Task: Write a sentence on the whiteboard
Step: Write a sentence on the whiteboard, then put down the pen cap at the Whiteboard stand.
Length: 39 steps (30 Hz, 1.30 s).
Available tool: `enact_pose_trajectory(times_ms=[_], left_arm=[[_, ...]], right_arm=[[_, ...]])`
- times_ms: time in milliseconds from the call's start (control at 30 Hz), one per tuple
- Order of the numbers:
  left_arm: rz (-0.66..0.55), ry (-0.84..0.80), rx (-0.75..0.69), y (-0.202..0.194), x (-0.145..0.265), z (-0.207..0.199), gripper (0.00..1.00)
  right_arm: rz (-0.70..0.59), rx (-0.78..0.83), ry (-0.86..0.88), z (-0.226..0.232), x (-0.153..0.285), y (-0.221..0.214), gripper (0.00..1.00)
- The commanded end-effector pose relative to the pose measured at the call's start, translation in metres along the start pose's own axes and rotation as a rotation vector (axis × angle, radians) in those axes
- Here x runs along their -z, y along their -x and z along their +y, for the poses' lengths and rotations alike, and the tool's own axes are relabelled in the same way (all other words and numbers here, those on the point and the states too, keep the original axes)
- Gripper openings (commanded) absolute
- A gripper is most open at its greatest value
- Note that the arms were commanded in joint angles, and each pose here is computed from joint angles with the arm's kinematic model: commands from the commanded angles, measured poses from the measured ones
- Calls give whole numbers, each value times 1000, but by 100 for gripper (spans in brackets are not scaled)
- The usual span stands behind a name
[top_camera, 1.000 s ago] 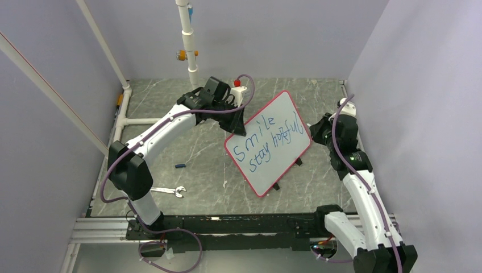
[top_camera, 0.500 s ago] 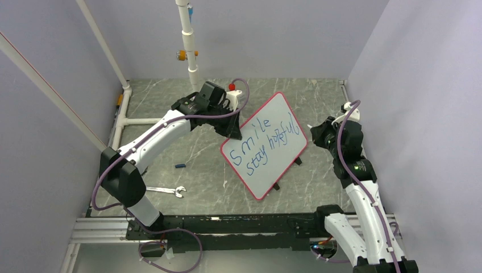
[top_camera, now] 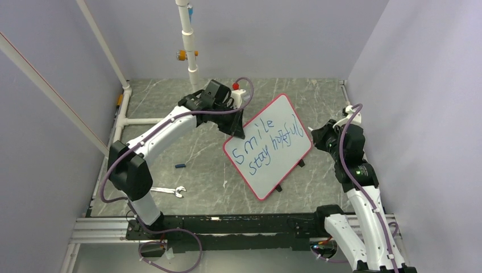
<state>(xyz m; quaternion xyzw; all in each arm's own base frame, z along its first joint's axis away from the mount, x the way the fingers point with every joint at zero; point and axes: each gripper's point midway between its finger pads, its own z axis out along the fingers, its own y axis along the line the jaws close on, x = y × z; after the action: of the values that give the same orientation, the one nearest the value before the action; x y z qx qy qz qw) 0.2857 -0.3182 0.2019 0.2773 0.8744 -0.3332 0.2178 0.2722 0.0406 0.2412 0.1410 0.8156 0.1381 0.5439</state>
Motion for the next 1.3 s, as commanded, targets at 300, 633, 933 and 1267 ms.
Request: enact_pose_trajectory(times_ms=[300,633,933,1267], left_arm=[[112,81,-96,-22,-16,12,24],[82,124,-141,-3,-10,13,35],[45,141,-161,11,-7,12,47],[4,168,-184,28,-1,11,59]], right_arm=[[-24,6,-1,0,4,4,0],[-27,10,-3,-1,4,4,0],[-24,13,-6,-2,3,3,0],[-23,14,-6,-2,3,2,0]])
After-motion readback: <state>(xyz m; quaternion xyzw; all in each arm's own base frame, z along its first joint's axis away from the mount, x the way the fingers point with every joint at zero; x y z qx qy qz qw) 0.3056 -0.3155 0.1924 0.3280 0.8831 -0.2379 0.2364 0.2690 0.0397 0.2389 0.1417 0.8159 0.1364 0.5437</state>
